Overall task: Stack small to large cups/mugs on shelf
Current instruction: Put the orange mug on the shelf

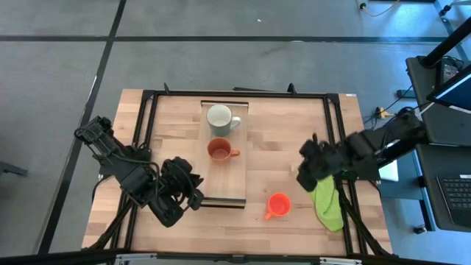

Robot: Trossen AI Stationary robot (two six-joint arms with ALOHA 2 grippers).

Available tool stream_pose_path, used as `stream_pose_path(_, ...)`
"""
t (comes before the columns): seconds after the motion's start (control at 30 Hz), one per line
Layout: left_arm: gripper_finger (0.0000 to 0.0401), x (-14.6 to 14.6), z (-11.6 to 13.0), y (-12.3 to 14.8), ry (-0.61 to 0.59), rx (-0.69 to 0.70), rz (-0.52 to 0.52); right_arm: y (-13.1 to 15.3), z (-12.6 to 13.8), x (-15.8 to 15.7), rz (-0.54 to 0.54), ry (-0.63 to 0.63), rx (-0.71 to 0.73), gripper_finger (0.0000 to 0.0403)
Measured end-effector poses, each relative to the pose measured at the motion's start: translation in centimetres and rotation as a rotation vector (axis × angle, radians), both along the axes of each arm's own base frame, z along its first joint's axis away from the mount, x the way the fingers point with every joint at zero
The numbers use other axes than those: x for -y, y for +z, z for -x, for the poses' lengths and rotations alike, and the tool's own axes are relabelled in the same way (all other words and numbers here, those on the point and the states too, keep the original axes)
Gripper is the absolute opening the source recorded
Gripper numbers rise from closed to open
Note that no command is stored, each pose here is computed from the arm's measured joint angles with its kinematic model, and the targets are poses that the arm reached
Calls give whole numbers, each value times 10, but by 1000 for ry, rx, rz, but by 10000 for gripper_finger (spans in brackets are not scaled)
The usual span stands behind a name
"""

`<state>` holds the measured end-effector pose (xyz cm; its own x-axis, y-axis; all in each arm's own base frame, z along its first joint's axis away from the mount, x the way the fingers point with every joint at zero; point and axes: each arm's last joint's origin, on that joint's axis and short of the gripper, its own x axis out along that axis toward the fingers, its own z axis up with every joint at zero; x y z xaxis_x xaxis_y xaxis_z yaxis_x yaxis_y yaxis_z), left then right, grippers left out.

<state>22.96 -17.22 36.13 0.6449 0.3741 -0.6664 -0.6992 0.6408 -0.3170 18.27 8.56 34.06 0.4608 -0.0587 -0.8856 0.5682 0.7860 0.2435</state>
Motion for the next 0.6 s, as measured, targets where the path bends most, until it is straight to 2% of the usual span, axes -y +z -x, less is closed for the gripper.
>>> stream_pose_path(0.13,69,6,6,0,-74,-42,4,-20,2,-25,-60,-79,-43,83)
stream_pose_path(0.37,69,22,29,9,-225,-33,-32,-53,1,-63,-121,-234,-106,139)
stream_pose_path(0.6,69,31,62,20,-343,20,-142,-78,-26,-101,-312,-473,57,166)
